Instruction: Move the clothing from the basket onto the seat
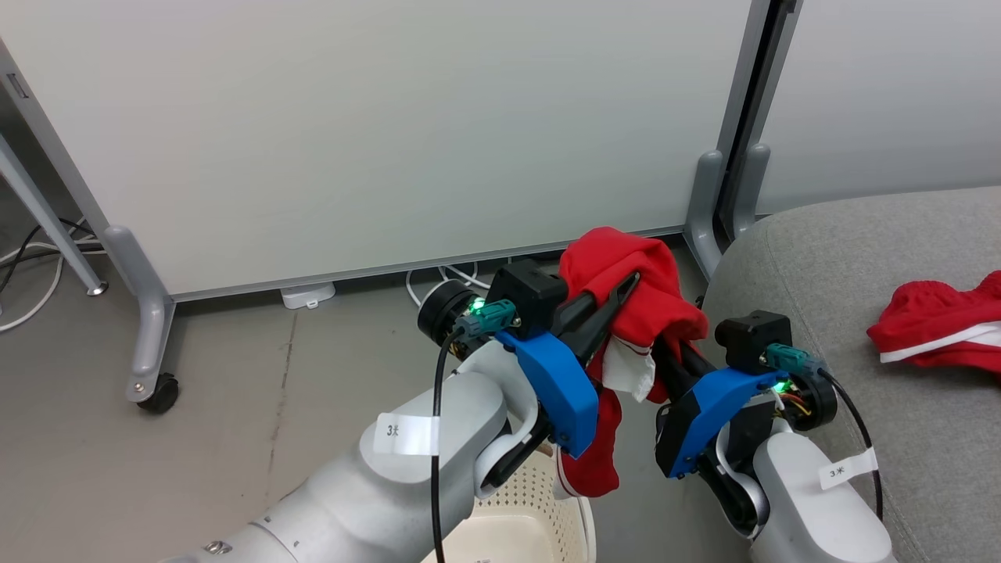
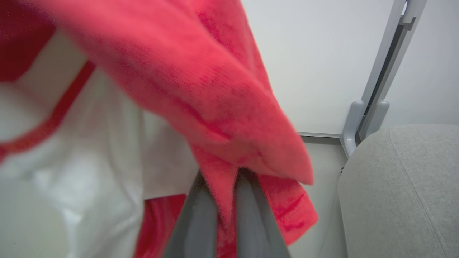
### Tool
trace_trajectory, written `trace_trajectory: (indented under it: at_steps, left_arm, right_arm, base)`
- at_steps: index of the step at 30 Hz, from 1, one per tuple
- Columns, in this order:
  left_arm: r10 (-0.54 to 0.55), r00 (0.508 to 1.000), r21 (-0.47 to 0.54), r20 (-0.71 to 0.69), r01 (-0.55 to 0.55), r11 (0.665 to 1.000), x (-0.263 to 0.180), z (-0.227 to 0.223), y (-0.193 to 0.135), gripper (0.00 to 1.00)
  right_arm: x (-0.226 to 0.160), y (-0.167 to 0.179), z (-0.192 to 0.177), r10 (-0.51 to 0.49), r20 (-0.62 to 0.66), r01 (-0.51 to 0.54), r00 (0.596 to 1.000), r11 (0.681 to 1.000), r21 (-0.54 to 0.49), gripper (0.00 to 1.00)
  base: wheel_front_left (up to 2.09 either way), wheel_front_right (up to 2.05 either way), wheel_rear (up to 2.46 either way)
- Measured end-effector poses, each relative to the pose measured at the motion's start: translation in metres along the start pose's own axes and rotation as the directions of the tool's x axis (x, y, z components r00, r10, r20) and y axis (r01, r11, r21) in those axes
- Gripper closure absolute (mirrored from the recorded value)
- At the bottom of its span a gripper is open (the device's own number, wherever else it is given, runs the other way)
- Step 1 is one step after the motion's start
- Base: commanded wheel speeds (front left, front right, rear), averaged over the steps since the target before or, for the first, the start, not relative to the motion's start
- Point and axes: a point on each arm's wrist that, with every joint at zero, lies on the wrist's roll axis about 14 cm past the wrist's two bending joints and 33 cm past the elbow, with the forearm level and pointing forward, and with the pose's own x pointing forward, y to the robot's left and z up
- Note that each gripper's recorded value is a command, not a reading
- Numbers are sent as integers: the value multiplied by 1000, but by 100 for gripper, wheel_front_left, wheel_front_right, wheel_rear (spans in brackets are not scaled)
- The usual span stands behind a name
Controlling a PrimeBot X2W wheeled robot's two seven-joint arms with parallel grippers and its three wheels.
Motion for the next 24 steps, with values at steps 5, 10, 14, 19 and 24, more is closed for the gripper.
trace_trajectory:
  at_steps: [5, 10, 14, 19, 24]
  left_arm:
    - [3, 1000, -6, -10, -4, 1000, -1, -4, 1, 0]
    - [6, 1000, -11, -15, -6, 1000, -2, -6, 1, 0]
    - [11, 1000, -24, -19, -12, 1000, -4, -12, 1, 0]
    - [37, 999, -49, -30, -39, 998, -13, -29, 3, 0]
    - [75, 997, -68, -16, -75, 995, -24, -38, 8, 0]
  right_arm:
    - [1, -1, 2, -3, 7, 3, 1000, 1000, 3, 100]
    - [1, -1, 2, -4, 10, 4, 1000, 1000, 7, 100]
    - [2, -3, 2, -9, 15, 9, 1000, 1000, 12, 100]
    - [4, -7, 3, -19, 23, 18, 1000, 1000, 20, 100]
    - [6, -10, 6, -28, 34, 27, 999, 999, 23, 100]
  base:
    - [0, 0, 0]
    - [0, 0, 0]
    - [0, 0, 0]
    - [0, 0, 0]
    - [0, 0, 0]
